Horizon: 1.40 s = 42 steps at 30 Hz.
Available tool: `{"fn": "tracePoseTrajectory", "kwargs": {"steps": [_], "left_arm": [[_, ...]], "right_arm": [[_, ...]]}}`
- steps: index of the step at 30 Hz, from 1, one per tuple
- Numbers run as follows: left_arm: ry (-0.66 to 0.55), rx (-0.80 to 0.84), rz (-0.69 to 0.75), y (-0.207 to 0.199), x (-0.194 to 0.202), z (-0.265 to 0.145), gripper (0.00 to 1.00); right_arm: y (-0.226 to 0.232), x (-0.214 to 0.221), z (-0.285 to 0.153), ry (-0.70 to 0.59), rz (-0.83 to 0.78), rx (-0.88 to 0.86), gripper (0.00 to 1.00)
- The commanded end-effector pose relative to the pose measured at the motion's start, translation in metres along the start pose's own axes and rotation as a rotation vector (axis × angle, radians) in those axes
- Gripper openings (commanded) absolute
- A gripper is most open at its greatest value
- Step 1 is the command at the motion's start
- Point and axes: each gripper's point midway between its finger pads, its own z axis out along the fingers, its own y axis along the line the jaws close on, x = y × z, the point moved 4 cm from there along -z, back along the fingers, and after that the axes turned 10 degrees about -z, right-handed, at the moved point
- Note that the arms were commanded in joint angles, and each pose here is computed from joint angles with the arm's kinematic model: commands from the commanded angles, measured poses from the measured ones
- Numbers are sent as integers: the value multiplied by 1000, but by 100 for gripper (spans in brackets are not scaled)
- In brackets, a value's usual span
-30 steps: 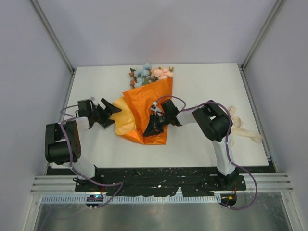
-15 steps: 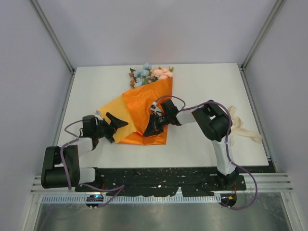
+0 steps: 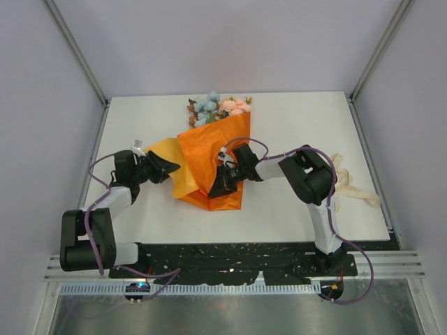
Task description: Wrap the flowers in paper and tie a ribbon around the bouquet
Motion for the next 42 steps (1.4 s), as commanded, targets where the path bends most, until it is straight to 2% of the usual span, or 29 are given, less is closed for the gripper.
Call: {"fn": "tracePoseTrajectory", "kwargs": {"steps": [1,3,4,13,17,24,33,42], "left_arm": [[51,50,103,-25,1,8,21],[92,75,162,-37,14,13,4],[105,87,185,-44,19,17,0],[217,250,207,-114,51,72,0],[276,267,225,-123,63,96,0],[303,229,231,-98,66,99,0],[307,191,250,-78,62,84,0],[359,47,230,-49,61,116,0]], "right_arm": [[-63,34,2,63,66,260,20],[-64,34,3,67,57,268,20],[-64,35,4,72,54,275,20],[-65,37,7,79,38,286,20],[-64,36,8,73,36,285,20],[-52,29,5,48,15,253,22],[7,-1,-18,-74,-137,134,23],[34,-13,-40,-139,-224,102,27]]}}
